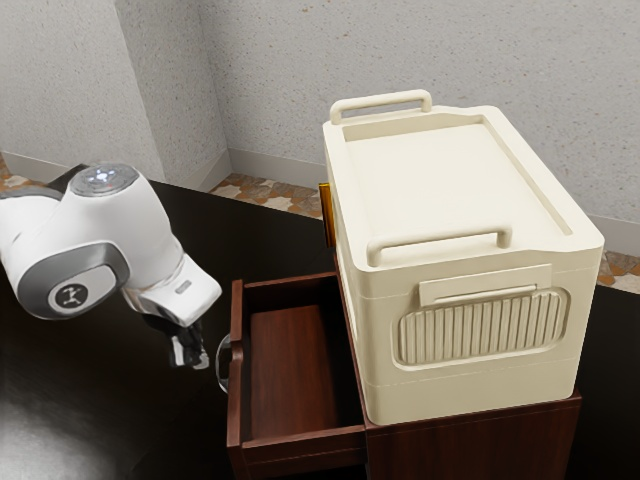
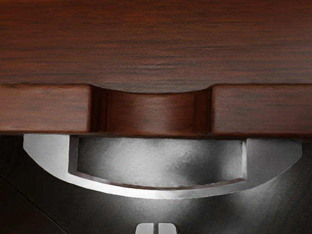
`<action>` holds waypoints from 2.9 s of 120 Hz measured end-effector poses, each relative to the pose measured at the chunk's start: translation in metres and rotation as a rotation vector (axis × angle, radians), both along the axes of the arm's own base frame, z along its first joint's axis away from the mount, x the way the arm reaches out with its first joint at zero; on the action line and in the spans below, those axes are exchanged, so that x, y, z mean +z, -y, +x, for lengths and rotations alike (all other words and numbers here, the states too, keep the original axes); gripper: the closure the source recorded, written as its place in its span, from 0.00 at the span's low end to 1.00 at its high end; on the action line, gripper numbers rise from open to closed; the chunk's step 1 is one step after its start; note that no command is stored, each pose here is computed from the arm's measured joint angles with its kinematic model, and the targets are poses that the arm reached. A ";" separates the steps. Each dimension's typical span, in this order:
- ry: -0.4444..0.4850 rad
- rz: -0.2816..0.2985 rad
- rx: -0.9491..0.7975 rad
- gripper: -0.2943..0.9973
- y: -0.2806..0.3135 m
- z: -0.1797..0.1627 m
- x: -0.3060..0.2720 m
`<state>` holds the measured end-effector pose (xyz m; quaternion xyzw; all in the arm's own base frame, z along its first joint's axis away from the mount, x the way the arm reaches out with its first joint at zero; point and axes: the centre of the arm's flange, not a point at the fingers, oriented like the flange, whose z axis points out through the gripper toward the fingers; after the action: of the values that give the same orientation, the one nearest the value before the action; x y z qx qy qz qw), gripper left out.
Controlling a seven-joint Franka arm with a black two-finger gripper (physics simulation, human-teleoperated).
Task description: Push the drawer handle with one arm to close the drawer
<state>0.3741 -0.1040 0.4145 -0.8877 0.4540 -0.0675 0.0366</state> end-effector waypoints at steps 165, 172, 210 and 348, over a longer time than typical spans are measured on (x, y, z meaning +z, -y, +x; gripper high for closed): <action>0.222 -0.002 -0.219 0.84 0.084 0.061 -0.025; 0.235 -0.003 -0.231 0.84 0.090 0.065 -0.027; 0.331 -0.007 -0.281 0.84 0.110 0.091 -0.030; 0.070 0.001 0.435 0.84 -0.100 0.153 0.214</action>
<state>0.5270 -0.0044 0.6286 -0.9618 0.2504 -0.0886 0.0662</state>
